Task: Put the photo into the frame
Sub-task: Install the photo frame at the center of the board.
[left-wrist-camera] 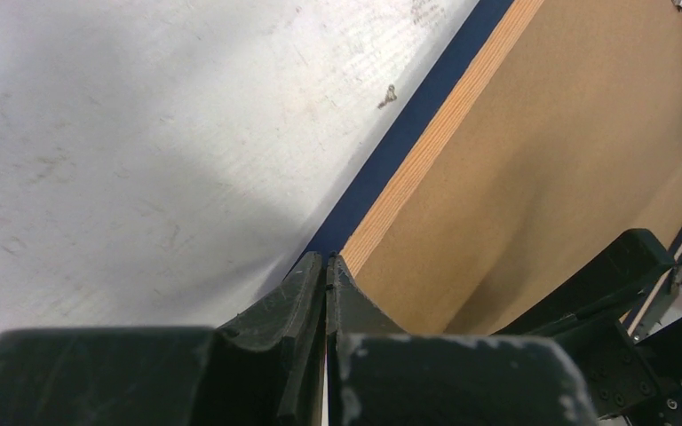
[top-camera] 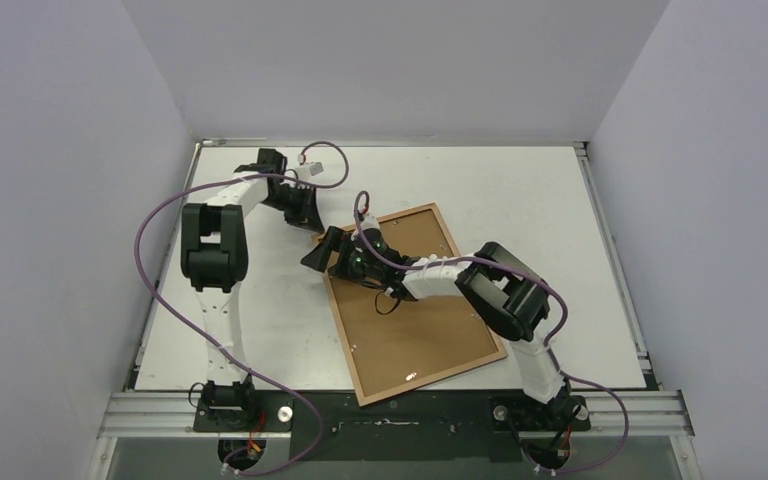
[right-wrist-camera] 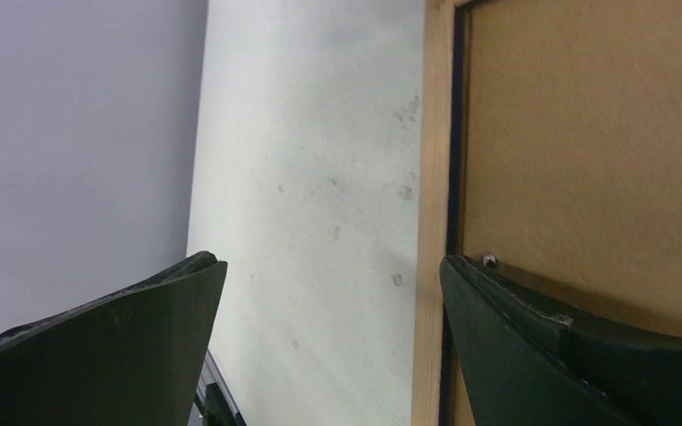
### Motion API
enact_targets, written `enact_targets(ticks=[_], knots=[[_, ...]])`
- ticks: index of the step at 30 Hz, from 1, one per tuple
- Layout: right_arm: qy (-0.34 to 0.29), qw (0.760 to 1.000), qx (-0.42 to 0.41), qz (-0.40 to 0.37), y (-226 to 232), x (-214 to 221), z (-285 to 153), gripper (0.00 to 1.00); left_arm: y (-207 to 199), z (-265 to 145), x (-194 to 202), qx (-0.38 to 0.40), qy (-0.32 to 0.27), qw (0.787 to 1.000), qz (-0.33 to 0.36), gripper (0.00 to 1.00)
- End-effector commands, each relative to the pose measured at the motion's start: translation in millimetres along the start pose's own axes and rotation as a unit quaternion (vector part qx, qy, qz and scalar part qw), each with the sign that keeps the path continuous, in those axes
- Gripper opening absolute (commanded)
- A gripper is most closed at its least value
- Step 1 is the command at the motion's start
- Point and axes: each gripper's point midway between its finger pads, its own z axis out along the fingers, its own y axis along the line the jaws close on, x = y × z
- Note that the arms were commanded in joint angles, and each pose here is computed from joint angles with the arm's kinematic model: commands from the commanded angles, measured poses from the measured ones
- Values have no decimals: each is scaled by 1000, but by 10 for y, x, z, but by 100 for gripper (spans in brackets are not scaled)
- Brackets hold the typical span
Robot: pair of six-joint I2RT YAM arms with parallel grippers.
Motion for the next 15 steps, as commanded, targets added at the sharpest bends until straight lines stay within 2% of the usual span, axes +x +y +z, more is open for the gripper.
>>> enact_targets(ticks=[1, 4, 8, 12, 15], knots=[[-55, 993, -100, -44, 674, -452, -168, 96, -187, -12, 318, 12, 57, 998, -36, 0], [-75, 991, -93, -62, 712, -664, -370, 96, -177, -41, 290, 9, 54, 998, -36, 0], [-88, 989, -36, -110, 598, -903, -741, 94, -162, -100, 242, 5, 49, 998, -36, 0], [-77, 981, 110, -138, 50, -1015, -1279, 90, -109, -230, 103, 1, 28, 999, -35, 0], [-53, 965, 224, -128, -467, -940, -1826, 90, -123, -347, -72, 1, 10, 1000, -25, 0]])
